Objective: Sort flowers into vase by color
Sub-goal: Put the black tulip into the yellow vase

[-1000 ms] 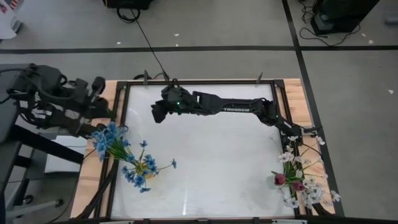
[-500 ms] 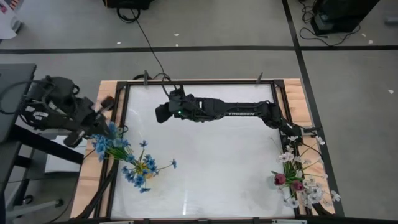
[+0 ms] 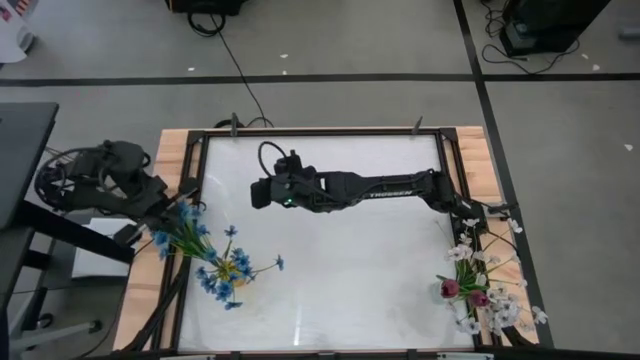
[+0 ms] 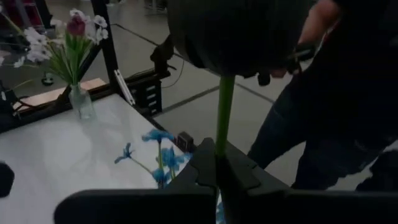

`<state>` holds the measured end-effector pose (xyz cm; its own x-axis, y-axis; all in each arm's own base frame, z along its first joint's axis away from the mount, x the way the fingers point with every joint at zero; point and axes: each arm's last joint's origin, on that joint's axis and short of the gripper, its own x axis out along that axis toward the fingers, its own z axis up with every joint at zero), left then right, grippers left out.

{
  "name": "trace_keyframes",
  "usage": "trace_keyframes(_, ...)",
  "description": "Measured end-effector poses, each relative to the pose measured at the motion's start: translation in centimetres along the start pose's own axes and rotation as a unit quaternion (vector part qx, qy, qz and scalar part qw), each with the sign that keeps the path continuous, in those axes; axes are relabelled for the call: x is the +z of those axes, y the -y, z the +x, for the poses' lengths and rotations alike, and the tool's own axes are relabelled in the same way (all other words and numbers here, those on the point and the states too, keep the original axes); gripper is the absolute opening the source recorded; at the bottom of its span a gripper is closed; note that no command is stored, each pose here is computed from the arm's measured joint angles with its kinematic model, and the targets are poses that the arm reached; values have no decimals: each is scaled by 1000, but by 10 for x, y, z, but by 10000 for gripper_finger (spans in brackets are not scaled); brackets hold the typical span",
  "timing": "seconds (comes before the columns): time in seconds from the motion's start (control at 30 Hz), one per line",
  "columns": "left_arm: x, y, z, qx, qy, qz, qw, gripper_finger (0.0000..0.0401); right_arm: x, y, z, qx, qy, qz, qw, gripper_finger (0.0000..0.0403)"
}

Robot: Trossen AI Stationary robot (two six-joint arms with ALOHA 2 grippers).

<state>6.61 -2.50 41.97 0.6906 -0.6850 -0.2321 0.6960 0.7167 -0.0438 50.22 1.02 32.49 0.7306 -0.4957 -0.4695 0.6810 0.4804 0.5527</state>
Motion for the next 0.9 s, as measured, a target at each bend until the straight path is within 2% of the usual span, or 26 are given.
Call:
trace_keyframes(0.33,-29,-6,14,-22,11,46,999,4,-4,-3,-3,5,-5,8,1000,146)
trace_keyframes(0.53,-30,-5,14,-20,24,72,997,4,-4,-3,-3,5,-5,8,1000,146)
trace_keyframes(0.77,-31,-5,14,-21,21,76,997,5,-5,-3,-3,5,-5,7,1000,146)
trace_keyframes(0.9,-33,-4,13,-25,16,109,994,6,-5,-3,-2,7,-9,3,1000,146)
